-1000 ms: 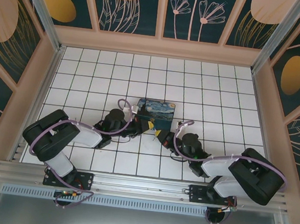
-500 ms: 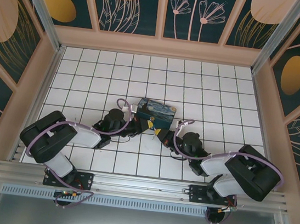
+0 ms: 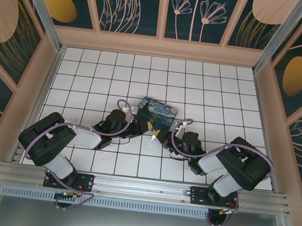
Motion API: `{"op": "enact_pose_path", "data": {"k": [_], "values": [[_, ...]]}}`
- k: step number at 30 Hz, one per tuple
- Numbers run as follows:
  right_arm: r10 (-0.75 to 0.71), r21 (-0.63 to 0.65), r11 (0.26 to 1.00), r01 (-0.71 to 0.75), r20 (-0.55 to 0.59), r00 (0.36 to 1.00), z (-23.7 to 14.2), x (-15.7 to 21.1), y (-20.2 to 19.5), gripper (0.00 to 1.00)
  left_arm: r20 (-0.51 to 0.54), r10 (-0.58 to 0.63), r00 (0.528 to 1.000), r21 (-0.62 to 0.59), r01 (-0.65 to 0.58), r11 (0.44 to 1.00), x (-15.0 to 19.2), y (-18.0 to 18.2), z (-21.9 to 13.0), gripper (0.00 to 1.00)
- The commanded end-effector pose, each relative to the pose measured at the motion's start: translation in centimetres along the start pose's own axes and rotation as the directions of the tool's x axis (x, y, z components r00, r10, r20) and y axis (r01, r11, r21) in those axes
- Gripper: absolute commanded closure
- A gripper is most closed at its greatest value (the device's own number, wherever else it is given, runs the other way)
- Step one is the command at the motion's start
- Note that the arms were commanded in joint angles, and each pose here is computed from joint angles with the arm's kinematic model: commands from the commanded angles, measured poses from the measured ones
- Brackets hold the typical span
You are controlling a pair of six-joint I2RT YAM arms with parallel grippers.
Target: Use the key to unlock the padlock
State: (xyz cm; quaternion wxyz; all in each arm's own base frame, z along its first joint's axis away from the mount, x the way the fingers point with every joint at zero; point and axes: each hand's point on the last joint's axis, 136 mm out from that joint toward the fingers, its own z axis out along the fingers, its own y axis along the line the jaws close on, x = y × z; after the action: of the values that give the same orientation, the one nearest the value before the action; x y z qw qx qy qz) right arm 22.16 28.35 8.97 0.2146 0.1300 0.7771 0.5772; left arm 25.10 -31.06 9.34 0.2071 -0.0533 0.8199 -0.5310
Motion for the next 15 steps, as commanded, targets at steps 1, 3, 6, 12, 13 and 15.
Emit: {"op": "enact_pose_path", "data": {"k": [1,3,6,12,13,15], "values": [[-0.016,-0.214,0.976,0.024,0.04,0.999,0.5,-1.7,5.7,1.0,-0.077,0.058,0.995,0.029,-0.056,0.998,1.5,-1.1,0.0,1.0],[-0.015,-0.207,0.978,0.022,0.036,0.999,0.7,-1.7,5.4,1.0,-0.084,0.062,0.995,0.027,-0.06,0.998,1.6,-1.1,0.1,1.0],[-0.023,-0.185,0.982,0.029,0.035,0.999,0.9,-1.8,4.9,1.0,-0.085,0.067,0.994,0.022,-0.066,0.998,1.7,-1.1,0.0,1.0],[-0.095,-0.1,0.99,0.097,0.024,0.995,1.5,-2.0,4.0,1.0,-0.096,0.085,0.992,-0.009,-0.087,0.996,1.6,-0.7,0.2,1.0],[-0.109,-0.084,0.99,0.11,0.022,0.994,1.6,-2.0,3.9,1.0,-0.098,0.089,0.991,-0.014,-0.091,0.996,1.6,-0.7,0.3,1.0],[-0.137,-0.055,0.989,0.138,0.019,0.99,1.6,-2.1,3.8,1.0,-0.105,0.093,0.99,-0.021,-0.095,0.995,1.6,-0.6,0.3,1.0]]}}
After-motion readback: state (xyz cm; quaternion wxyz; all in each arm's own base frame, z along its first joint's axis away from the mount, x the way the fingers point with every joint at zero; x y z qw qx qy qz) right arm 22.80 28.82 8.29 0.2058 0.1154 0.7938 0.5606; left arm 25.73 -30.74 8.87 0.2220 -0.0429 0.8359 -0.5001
